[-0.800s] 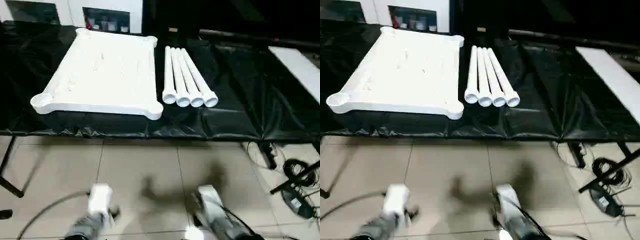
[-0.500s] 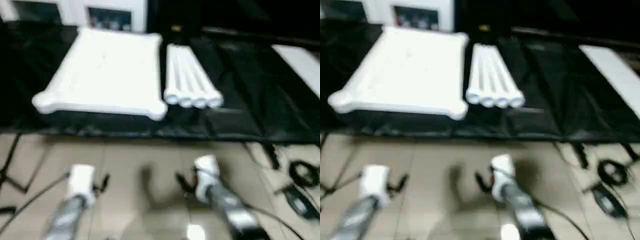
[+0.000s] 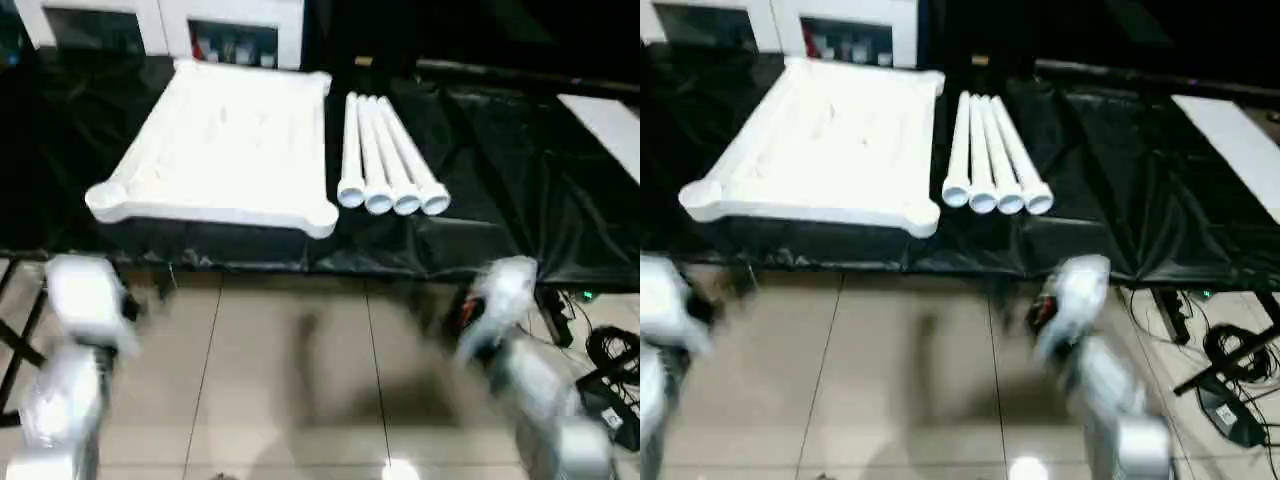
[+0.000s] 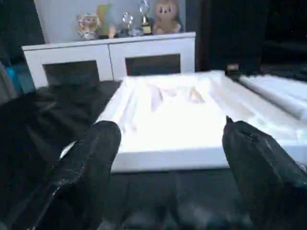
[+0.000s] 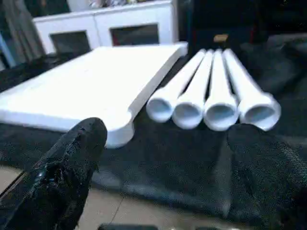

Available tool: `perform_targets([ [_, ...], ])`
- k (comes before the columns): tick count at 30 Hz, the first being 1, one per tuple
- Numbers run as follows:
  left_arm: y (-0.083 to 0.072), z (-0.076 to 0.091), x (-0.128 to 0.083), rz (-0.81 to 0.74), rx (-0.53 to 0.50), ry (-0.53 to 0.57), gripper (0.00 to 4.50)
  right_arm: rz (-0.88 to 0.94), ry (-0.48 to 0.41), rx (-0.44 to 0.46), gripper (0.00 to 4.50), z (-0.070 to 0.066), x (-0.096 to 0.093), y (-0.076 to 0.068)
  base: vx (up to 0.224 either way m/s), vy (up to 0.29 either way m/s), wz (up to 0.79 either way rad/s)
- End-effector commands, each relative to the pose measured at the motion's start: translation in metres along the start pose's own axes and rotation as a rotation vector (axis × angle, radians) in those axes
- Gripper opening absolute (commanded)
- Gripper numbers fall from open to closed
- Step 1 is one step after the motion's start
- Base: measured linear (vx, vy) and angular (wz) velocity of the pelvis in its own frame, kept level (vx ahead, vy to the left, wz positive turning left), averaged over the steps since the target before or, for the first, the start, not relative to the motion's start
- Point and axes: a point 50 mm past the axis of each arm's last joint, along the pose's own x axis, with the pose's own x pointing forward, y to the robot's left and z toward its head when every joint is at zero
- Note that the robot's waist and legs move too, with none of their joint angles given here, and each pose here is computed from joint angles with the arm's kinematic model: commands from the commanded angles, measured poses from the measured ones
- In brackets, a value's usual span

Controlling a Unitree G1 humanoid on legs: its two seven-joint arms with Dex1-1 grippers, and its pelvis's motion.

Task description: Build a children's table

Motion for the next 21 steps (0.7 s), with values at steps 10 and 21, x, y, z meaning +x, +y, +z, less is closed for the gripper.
perform_targets([
  [10,-0.04,0.005,0.025,-0.063,-0.081,0.044,3.87,0.11,0.051,-0.022,4.5,0.015,0.042,0.024,0.176,0.009,0.5],
  [21,-0.053,0.005,0.044,-0.144,-0.032,0.076,3.87,-0.046,0.071,-0.059,4.5,0.007,0.034,0.018,0.171,-0.027,0.13],
])
